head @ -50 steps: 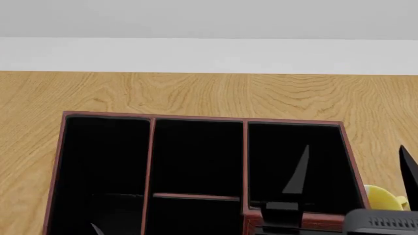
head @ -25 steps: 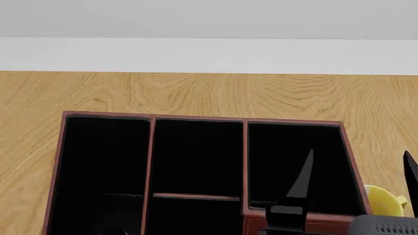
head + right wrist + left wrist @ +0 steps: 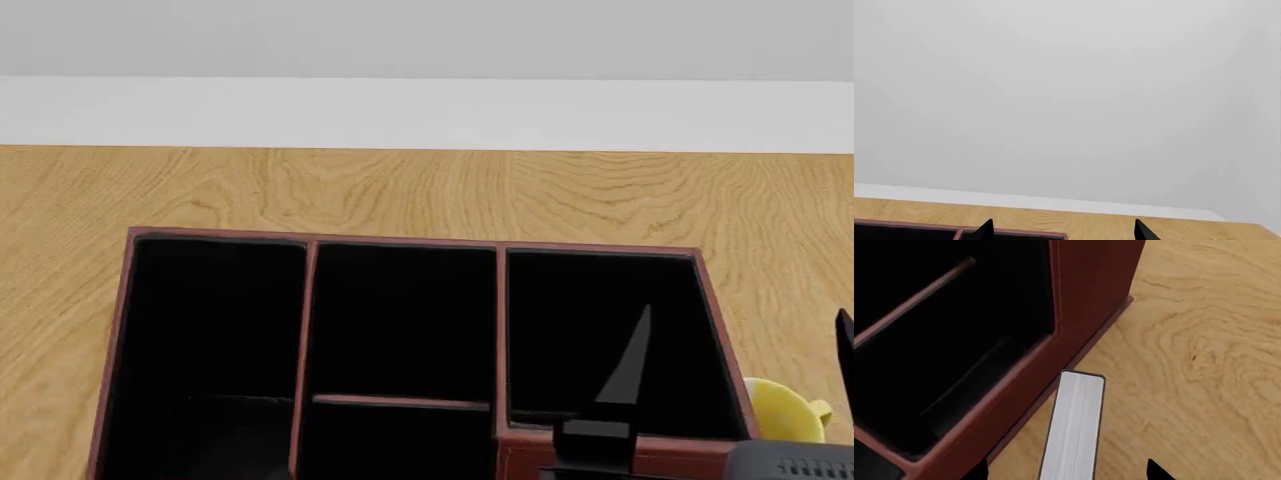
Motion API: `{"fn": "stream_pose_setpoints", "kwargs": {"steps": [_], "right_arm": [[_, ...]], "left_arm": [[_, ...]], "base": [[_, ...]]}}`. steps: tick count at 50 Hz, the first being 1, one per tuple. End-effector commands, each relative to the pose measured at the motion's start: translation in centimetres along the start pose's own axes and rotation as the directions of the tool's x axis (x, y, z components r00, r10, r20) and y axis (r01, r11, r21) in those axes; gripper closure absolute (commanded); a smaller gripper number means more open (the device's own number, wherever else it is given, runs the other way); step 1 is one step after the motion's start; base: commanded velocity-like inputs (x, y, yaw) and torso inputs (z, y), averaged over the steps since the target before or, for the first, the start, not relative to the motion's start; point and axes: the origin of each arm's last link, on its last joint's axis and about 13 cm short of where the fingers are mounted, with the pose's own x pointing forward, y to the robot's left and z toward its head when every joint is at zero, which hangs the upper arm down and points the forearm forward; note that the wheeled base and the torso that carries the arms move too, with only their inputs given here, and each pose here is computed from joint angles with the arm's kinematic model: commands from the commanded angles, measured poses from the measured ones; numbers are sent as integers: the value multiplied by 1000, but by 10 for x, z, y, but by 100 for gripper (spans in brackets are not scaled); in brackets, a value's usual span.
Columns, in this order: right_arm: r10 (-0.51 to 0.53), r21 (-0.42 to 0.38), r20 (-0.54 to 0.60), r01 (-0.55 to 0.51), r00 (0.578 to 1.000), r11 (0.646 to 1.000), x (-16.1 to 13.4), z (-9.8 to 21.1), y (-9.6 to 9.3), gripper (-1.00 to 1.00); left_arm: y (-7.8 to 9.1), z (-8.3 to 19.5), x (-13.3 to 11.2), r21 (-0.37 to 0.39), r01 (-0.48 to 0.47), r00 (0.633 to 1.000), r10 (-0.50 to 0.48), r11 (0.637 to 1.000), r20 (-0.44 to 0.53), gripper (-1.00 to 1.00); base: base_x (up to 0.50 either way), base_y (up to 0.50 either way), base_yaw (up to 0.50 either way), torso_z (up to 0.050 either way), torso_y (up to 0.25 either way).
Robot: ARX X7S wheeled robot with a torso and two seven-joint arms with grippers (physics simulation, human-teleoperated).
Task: Pick up the book and place it in the front compartment of the caddy.
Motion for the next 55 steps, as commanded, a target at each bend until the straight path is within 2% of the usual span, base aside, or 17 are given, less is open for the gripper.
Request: {"fn": "stream_pose_setpoints", "kwargs": {"steps": [1,9,40,45,46,48,49,50,52,53,55], "right_arm": [[-6,0,1,6,1000,1000,-1,0,-1,-100],[-12,0,-1,12,1000,1000,-3,0,-3,-100],[-19,0,-4,19,1000,1000,-6,-2,-3,-100],[-18,0,-3,18,1000,1000,-6,-2,-3,-100],[-17,0,-5,17,1000,1000,-6,-2,-3,-100],[-16,-1,-4,16,1000,1000,-5,-2,-3,-100],[-16,0,-4,16,1000,1000,-5,-1,-3,-100],[-15,0,-4,15,1000,1000,-5,-1,-3,-100],[-14,0,-4,14,1000,1000,-4,-2,-3,-100],[-13,1,-5,13,1000,1000,-4,-2,-3,-100],[-11,-1,-4,11,1000,1000,-4,-2,-3,-100]], "left_arm": [[6,-2,10,13,-1,999,2,1000,-32,-100],[10,-3,15,18,-10,999,11,1000,-43,-100],[5,-9,28,52,29,996,-25,998,-87,-100],[6,-11,30,81,29,995,-22,996,-94,-100],[6,-11,30,112,26,996,-16,993,-90,100],[7,-12,28,167,43,995,-27,985,-99,100],[7,-12,28,237,29,996,-8,971,-89,100],[8,-12,28,235,47,994,-23,971,-103,100],[9,-14,27,312,34,995,-4,949,-95,100],[10,-15,26,285,66,992,-33,956,-121,100],[10,-15,25,348,62,993,-22,935,-117,100]], "base": [[0,0,0,0,0],[0,0,0,0,0],[0,0,0,0,0],[0,0,0,0,0],[0,0,0,0,0],[0,0,0,0,0],[0,0,0,0,0],[0,0,0,0,0],[0,0,0,0,0],[0,0,0,0,0],[0,0,0,0,0]]}}
